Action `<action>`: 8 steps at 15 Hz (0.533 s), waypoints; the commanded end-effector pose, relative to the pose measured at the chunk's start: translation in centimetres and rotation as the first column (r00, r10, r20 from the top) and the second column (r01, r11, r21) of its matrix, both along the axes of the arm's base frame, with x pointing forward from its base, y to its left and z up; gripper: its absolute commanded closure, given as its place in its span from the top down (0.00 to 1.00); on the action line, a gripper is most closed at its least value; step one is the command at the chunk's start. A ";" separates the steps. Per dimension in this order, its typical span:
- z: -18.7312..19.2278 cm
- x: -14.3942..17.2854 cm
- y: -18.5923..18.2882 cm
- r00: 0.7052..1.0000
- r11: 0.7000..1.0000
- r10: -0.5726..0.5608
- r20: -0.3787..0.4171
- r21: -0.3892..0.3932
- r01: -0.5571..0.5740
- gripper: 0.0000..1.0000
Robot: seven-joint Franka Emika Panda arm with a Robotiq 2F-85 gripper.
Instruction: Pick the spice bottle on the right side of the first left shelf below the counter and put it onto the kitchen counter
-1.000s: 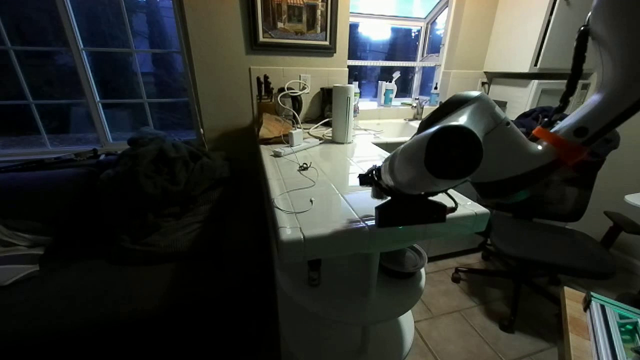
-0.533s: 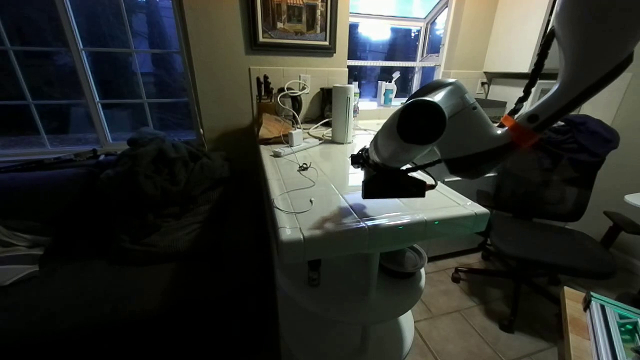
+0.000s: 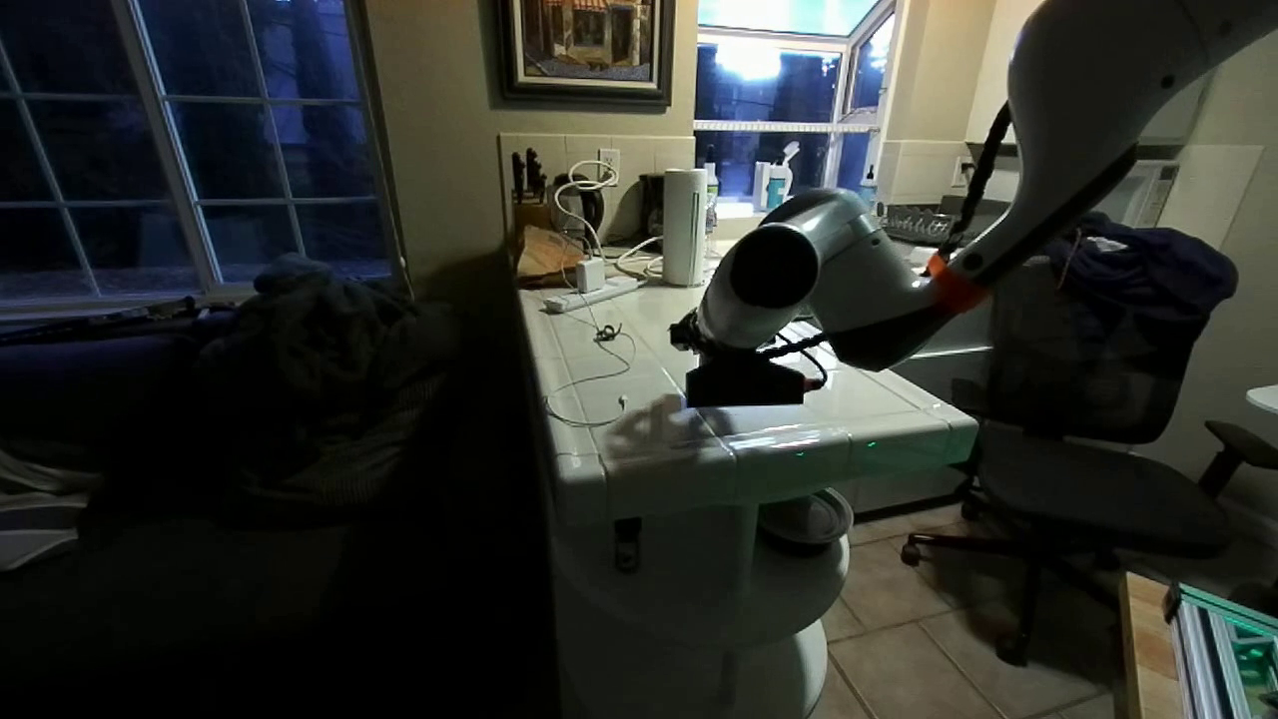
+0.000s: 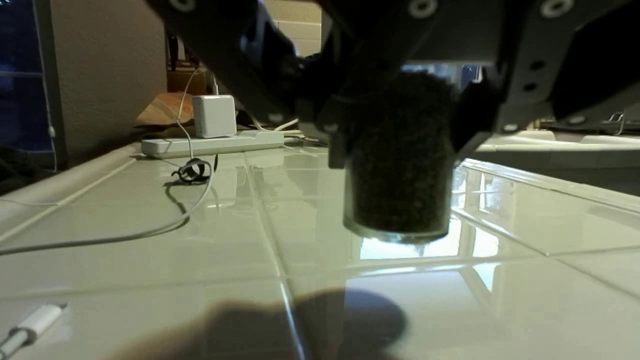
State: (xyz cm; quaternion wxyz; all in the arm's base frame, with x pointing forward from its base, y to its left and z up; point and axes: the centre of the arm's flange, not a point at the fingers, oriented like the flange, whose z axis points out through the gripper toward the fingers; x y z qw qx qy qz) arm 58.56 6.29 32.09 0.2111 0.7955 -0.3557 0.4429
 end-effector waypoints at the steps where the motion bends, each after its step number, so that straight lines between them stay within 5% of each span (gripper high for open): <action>1: -1.5 2.2 -0.4 1.000 0.999 0.023 -0.012 0.038 -0.022 0.23; 8: -2.3 3.0 -0.5 0.998 0.996 0.055 -0.042 0.066 -0.052 0.23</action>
